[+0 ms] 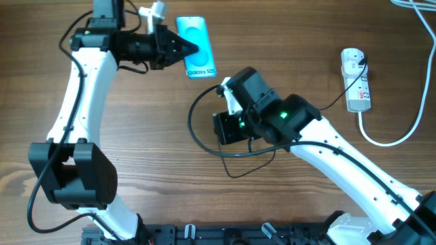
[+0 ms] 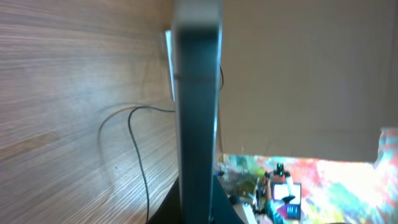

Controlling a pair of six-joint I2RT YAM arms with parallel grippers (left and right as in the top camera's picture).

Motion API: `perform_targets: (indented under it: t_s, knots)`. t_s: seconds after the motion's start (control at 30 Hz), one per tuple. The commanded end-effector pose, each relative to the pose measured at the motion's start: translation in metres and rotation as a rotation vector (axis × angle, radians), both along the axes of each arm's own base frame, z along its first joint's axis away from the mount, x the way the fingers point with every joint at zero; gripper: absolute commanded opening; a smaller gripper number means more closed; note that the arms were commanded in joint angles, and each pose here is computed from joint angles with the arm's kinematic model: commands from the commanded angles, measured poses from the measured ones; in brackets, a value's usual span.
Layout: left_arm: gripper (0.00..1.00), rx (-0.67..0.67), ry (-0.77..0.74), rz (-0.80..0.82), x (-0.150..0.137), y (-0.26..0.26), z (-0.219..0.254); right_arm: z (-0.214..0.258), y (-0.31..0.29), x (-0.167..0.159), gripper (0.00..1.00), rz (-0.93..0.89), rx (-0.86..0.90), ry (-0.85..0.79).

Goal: Plug charger to phone and switch on socket
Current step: 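Lift the plug with the right gripper to the phone's bottom port, then push the USB-C plug into the phone's port with the right gripper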

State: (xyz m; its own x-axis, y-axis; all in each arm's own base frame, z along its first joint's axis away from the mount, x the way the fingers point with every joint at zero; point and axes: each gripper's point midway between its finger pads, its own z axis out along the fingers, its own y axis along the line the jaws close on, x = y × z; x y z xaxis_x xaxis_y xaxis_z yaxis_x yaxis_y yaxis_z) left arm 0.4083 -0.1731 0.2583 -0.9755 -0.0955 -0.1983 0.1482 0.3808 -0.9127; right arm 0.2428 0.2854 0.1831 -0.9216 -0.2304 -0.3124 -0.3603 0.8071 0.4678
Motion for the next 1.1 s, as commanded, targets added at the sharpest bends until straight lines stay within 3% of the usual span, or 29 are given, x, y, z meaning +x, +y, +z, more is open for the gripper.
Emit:
perform_targets:
  t_s: [0.0, 0.47, 1.07]
  knots:
    - [0.04, 0.041, -0.057, -0.061, -0.011, -0.021, 0.0, 0.009, 0.003, 0.007, 0.05, -0.013, 0.012, -0.044]
    - [0.04, 0.12, -0.079, -0.14, -0.03, -0.032, -0.015, 0.021, 0.002, 0.04, 0.04, -0.127, 0.02, -0.169]
    - [0.04, 0.144, -0.112, -0.142, -0.028, -0.029, -0.018, 0.025, 0.01, 0.036, 0.04, -0.117, 0.063, -0.142]
